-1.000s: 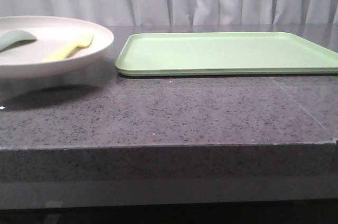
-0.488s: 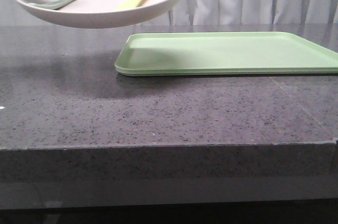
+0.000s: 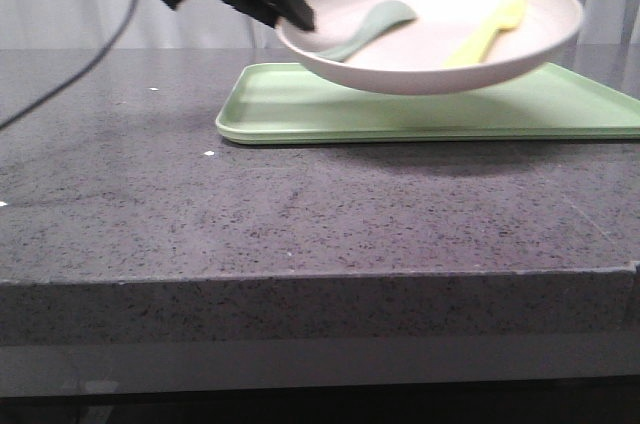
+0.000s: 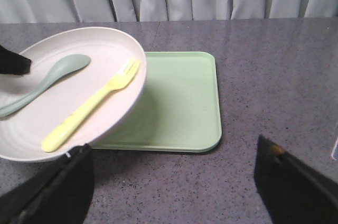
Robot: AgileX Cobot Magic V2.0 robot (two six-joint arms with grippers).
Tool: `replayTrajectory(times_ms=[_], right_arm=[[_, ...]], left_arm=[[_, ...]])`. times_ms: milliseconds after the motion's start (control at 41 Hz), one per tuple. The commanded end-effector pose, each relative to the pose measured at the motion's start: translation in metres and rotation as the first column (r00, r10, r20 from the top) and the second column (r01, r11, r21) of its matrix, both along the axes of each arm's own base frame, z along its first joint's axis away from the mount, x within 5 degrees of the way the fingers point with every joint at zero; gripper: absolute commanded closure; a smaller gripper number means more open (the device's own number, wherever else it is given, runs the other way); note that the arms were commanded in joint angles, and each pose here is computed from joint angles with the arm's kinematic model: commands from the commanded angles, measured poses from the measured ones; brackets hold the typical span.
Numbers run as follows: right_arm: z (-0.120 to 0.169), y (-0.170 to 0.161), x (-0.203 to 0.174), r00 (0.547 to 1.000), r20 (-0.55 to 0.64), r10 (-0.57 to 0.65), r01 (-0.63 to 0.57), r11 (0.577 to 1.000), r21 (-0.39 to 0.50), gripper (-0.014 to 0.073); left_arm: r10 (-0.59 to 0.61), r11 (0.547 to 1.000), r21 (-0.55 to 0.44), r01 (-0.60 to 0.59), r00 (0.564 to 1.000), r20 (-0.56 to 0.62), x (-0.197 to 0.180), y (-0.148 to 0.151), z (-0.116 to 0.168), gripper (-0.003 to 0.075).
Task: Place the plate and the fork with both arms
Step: 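Lift the plate with the left gripper and carry it over the tray, then lower the plate onto the green tray and open the left gripper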
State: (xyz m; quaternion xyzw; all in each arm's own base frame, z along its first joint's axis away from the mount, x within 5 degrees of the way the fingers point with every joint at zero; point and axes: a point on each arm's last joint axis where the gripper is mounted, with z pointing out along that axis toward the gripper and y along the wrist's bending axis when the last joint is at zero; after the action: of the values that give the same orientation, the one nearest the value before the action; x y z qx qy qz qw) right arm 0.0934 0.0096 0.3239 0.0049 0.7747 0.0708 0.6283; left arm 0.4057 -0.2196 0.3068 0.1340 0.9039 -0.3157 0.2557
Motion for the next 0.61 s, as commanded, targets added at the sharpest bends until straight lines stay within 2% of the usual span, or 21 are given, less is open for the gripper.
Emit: replayTrajectory(times_ms=[0, 341, 585], right_arm=[[0.019, -0.001, 0.002, 0.995, 0.101, -0.016, 0.016, 1.0, 0.002, -0.0041], [0.019, -0.001, 0.002, 0.995, 0.101, -0.016, 0.016, 1.0, 0.002, -0.0041], [0.019, -0.001, 0.002, 0.995, 0.101, -0.016, 0.016, 1.0, 0.002, -0.0041]], left_arm=[[0.048, 0.992, -0.116, -0.04, 0.996, 0.071, -0.001, -0.01, 0.039, 0.0738], [0.188, 0.964, -0.191, -0.187, 0.982, -0.017, 0.017, -0.014, 0.033, 0.0736], [0.311, 0.937, -0.136, -0.32, 0.946, -0.088, 0.022, -0.007, 0.022, 0.0736]])
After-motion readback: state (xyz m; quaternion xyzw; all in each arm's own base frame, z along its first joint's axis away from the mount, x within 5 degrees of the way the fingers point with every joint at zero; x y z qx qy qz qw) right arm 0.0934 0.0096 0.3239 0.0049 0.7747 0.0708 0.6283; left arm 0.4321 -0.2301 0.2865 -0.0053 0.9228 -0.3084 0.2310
